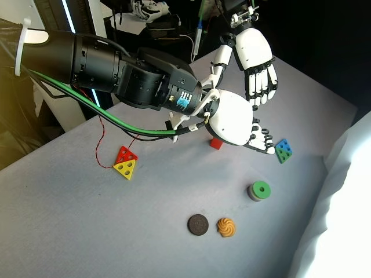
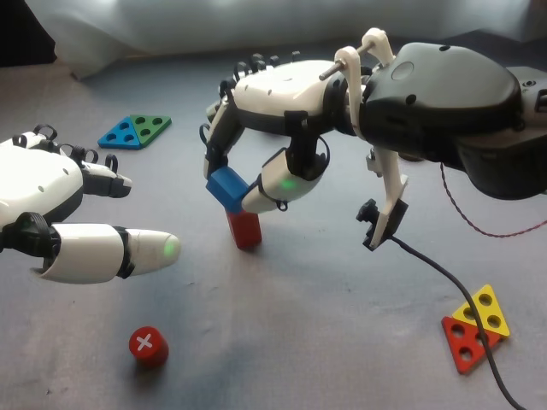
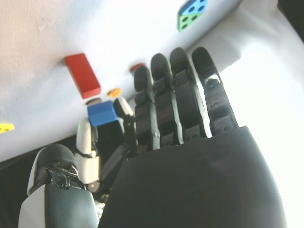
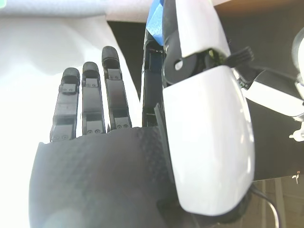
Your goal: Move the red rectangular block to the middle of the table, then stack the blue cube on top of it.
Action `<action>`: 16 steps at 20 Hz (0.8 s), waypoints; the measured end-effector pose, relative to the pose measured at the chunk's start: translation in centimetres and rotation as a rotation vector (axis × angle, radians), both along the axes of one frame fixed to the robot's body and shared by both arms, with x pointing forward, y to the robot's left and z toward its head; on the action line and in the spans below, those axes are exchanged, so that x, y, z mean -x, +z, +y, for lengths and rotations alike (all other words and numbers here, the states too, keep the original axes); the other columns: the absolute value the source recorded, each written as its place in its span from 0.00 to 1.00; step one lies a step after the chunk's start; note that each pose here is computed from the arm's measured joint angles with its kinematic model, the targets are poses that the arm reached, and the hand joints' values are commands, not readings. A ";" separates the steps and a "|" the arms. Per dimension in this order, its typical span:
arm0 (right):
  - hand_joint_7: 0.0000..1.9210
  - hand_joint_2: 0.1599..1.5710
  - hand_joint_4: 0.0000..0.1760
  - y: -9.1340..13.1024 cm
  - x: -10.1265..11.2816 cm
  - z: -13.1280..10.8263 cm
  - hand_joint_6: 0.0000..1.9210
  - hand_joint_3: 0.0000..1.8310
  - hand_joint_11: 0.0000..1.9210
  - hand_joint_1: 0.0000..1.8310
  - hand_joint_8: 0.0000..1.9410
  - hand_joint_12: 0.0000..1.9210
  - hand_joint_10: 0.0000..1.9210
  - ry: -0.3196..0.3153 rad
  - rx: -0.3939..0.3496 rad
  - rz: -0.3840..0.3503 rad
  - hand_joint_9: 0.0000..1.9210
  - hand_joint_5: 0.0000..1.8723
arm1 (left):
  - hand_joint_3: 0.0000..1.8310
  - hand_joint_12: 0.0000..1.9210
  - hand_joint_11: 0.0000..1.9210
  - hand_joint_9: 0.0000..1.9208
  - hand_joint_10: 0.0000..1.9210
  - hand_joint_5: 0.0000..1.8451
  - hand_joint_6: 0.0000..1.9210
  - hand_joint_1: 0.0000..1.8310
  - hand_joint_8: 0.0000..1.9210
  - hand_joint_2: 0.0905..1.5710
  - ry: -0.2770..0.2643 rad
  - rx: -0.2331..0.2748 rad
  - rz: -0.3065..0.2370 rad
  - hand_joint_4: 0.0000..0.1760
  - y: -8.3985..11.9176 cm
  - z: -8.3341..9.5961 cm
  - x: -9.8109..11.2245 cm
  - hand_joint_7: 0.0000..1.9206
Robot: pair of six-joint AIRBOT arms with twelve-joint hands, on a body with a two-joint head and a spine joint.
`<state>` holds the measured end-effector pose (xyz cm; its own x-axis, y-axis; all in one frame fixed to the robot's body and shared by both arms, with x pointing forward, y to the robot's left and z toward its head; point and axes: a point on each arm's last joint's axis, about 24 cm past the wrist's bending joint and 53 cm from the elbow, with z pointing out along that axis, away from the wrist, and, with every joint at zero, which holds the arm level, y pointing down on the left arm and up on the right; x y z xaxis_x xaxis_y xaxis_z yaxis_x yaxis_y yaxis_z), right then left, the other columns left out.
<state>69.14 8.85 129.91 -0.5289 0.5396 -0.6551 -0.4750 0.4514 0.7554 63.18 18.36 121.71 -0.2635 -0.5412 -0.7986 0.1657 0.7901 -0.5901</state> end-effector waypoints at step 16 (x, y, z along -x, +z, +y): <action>0.17 0.69 0.00 -0.8 -1.2 -0.2 0.56 0.00 0.00 0.61 0.00 0.00 0.00 -0.027 0.014 0.004 0.05 0.50 | 0.00 0.39 0.00 0.18 0.00 0.24 0.00 0.00 0.00 0.63 0.000 0.001 -0.002 0.00 0.2 -0.1 0.0 0.23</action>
<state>70.38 8.60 129.06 -0.5170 0.5447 -0.6603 -0.4596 0.4742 0.7510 63.23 18.30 121.87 -0.2625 -0.5418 -0.7985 0.1669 0.7895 -0.5906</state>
